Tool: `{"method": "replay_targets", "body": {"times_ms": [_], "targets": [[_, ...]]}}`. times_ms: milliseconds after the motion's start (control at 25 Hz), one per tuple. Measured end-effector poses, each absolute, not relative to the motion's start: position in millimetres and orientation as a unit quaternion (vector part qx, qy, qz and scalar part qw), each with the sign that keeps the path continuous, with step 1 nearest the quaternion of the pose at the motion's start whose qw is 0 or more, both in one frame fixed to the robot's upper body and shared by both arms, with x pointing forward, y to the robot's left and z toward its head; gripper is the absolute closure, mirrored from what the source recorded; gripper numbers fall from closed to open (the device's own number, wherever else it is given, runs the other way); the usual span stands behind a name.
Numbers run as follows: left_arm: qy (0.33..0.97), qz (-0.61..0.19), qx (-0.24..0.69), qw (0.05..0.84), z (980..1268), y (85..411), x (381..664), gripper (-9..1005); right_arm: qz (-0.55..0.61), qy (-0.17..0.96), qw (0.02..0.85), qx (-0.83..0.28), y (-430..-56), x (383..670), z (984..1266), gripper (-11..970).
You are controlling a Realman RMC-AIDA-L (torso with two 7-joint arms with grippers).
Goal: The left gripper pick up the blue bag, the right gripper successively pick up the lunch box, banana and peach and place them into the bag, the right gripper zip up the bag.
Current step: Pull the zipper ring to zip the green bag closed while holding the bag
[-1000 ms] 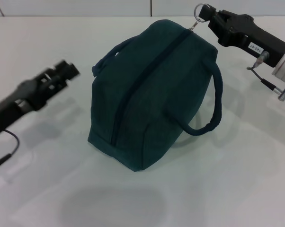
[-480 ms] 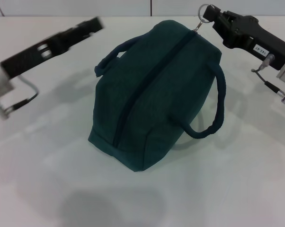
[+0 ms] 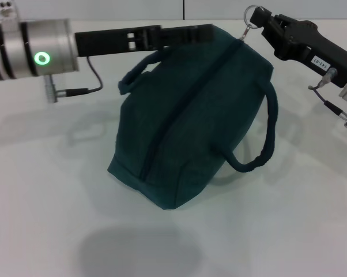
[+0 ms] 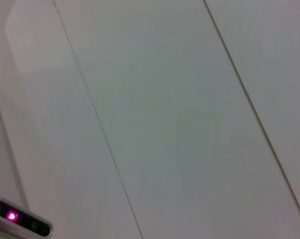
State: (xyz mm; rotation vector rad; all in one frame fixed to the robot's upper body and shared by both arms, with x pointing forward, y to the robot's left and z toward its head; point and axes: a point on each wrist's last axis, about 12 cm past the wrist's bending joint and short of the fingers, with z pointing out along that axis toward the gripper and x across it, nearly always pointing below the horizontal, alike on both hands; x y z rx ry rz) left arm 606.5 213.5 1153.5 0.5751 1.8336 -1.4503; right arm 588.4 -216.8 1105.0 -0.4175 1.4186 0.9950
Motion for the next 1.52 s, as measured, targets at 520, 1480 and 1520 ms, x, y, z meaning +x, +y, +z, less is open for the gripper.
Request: {"method": "replay_targets", "body": {"times_ms": [520, 1480, 1520], "targets": [[0.737, -0.540, 0.199, 0.355, 1153, 207, 618, 106, 0.439, 0.612, 0.632, -0.182, -218, 586, 1106, 934], [0.747, -0.525, 0.194, 0.358, 1140, 203, 615, 263, 0.440, 0.613, 0.632, -0.179, -220, 583, 1104, 933], [0.746, -0.526, 0.191, 0.360, 1140, 203, 614, 308, 0.440, 0.613, 0.631, -0.178, -221, 582, 1103, 933]]}}
